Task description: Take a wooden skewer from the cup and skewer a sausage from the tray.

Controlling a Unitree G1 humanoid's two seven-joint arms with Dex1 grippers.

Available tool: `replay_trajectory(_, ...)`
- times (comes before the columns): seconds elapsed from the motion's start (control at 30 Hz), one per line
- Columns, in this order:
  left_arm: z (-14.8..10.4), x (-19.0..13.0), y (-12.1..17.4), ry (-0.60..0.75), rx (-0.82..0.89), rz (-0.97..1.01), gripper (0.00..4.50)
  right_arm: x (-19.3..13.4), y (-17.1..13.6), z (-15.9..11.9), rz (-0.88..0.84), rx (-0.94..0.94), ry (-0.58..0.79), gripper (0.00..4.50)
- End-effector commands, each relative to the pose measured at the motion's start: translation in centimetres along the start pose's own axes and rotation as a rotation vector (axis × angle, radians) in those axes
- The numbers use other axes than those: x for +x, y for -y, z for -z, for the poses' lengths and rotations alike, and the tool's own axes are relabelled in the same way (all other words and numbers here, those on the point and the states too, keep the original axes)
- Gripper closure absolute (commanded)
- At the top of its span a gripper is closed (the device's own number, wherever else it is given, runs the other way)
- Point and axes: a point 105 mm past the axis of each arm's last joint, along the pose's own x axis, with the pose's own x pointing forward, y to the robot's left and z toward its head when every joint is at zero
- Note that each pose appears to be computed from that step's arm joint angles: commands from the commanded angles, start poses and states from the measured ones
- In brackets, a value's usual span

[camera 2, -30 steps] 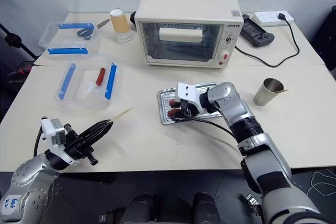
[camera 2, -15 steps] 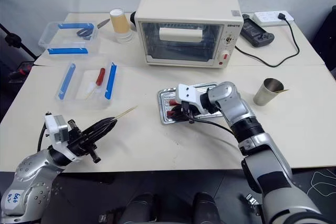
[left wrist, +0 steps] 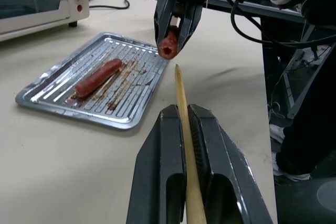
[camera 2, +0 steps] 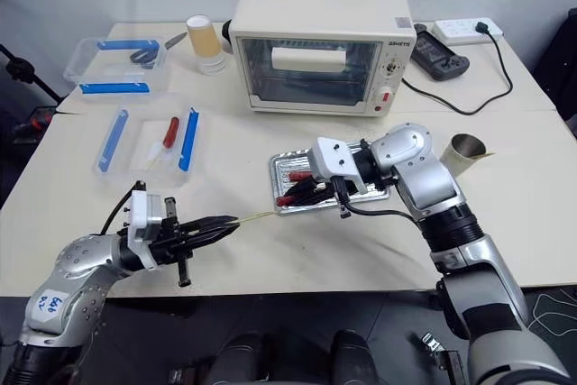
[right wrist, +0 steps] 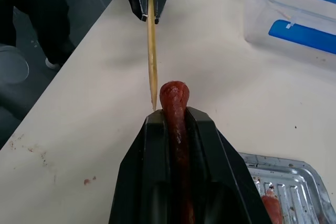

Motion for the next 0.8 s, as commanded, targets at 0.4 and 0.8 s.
replay_trajectory(0.4,-0.28,-0.12,0.06,0.018,0.006,0.009,4.5,-0.97,-0.56,0.26,0.002,0.004,-0.003,4.35)
replay_trajectory(0.8,-0.13,0.02,0.23,0.019,0.001,0.016,4.5,-0.94,-0.87,0.72,-0.002,0.02,-0.007,4.35)
